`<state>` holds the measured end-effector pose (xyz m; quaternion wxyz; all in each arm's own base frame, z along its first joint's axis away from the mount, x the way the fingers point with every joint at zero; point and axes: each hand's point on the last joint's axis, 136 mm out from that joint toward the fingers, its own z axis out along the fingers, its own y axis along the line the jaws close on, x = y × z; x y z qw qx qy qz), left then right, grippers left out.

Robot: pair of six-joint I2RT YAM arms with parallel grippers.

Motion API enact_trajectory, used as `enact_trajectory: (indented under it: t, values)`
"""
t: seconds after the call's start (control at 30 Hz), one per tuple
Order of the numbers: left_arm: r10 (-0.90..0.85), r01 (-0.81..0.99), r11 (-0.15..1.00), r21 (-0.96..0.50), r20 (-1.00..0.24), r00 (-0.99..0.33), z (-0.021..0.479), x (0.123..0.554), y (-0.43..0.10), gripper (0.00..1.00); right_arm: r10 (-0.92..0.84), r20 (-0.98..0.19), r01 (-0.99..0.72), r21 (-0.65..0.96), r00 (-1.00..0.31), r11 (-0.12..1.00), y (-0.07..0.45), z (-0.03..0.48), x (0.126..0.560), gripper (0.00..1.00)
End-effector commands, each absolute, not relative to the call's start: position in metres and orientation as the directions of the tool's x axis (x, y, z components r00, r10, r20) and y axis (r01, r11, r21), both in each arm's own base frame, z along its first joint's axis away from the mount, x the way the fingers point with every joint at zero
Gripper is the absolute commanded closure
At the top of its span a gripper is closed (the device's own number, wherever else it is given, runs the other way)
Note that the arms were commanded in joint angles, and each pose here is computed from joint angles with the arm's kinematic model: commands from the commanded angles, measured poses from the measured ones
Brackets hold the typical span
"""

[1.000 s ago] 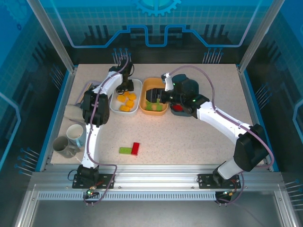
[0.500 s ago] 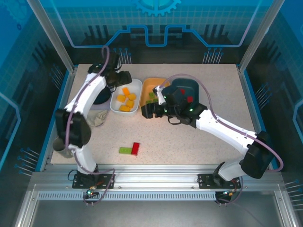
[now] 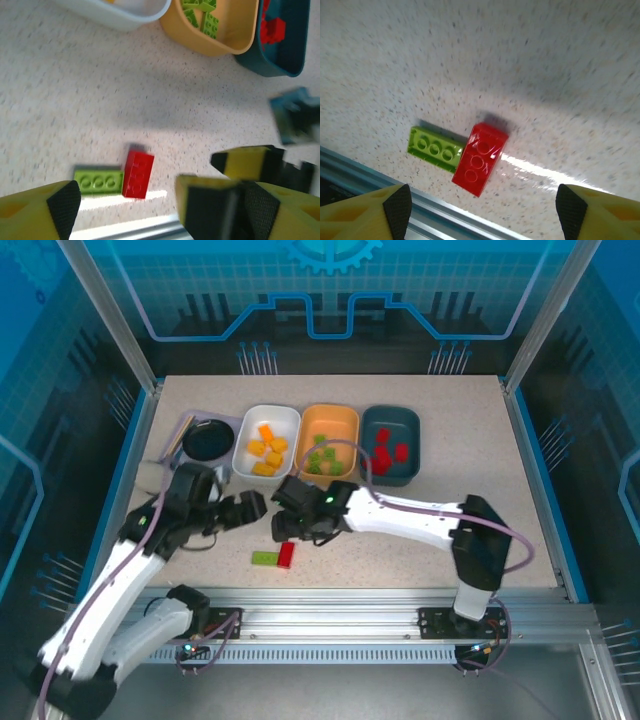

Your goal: Sort the legos into containers by color

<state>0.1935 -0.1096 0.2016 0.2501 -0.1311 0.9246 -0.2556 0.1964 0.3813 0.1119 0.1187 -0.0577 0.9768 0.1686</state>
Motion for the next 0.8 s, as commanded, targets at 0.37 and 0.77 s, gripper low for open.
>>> enact_trajectory:
  t: [0.37, 0.77]
  values:
    - [-0.413, -0.147, 0.778, -0.611, -0.32, -0.853, 0.202, 0.112, -0.092, 0.08, 0.185, -0.053, 0.174, 0.177, -0.981, 0.969, 0.403, 0.048, 0.174, 0.22]
    - [-0.41, -0.13, 0.768, -0.627, -0.325, -0.852, 0.206, 0.105, -0.092, 0.09, 0.274, -0.019, 0.269, 0.146, -0.962, 0.952, 0.407, 0.029, 0.183, 0.36]
